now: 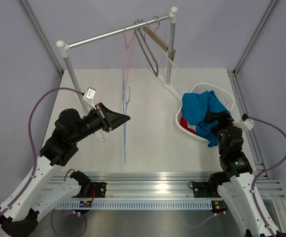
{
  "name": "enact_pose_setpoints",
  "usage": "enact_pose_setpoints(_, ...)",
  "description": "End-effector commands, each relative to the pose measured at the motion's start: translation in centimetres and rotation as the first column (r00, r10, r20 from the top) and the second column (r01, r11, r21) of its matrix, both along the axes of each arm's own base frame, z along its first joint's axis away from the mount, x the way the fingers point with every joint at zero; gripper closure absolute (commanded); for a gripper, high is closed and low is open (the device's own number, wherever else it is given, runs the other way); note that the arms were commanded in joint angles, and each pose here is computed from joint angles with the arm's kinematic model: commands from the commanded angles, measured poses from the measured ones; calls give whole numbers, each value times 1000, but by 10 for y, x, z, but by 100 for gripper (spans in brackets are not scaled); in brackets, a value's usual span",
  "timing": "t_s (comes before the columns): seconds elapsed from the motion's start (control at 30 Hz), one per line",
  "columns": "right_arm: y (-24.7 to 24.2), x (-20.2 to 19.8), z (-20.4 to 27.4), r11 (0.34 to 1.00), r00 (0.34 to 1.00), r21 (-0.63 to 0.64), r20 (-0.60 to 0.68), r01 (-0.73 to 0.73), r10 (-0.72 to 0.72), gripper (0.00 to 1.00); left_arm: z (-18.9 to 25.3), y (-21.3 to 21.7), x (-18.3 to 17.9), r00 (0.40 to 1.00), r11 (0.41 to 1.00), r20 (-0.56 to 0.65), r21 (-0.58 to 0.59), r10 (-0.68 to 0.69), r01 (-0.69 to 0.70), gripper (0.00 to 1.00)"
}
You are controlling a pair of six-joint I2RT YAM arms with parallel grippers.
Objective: Remove the t-shirt from the hanger
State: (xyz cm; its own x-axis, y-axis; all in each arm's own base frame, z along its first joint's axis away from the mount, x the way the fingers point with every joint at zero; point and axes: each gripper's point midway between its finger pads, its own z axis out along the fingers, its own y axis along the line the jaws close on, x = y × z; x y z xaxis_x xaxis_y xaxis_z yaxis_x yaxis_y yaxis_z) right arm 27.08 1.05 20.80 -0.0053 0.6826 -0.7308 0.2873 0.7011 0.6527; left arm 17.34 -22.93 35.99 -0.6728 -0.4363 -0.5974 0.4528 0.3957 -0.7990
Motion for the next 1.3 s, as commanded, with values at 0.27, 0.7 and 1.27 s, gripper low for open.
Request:
enact_pose_setpoints(0.27,23,-34,30,984,982,-20,66,-176,177,1,48,48,97,965,953,17,-165,261,-255,100)
enact_pose_setpoints(0.7,36,-34,37,969,962,-9,118,-246,246,0,89,51,142,997,976,32,-207,70,-62,100)
enact_pose_setpoints(1.27,44,-42,43,953,942,-32,150,-300,301,1,118,81,217,971,919,33,-331,236,-212,100)
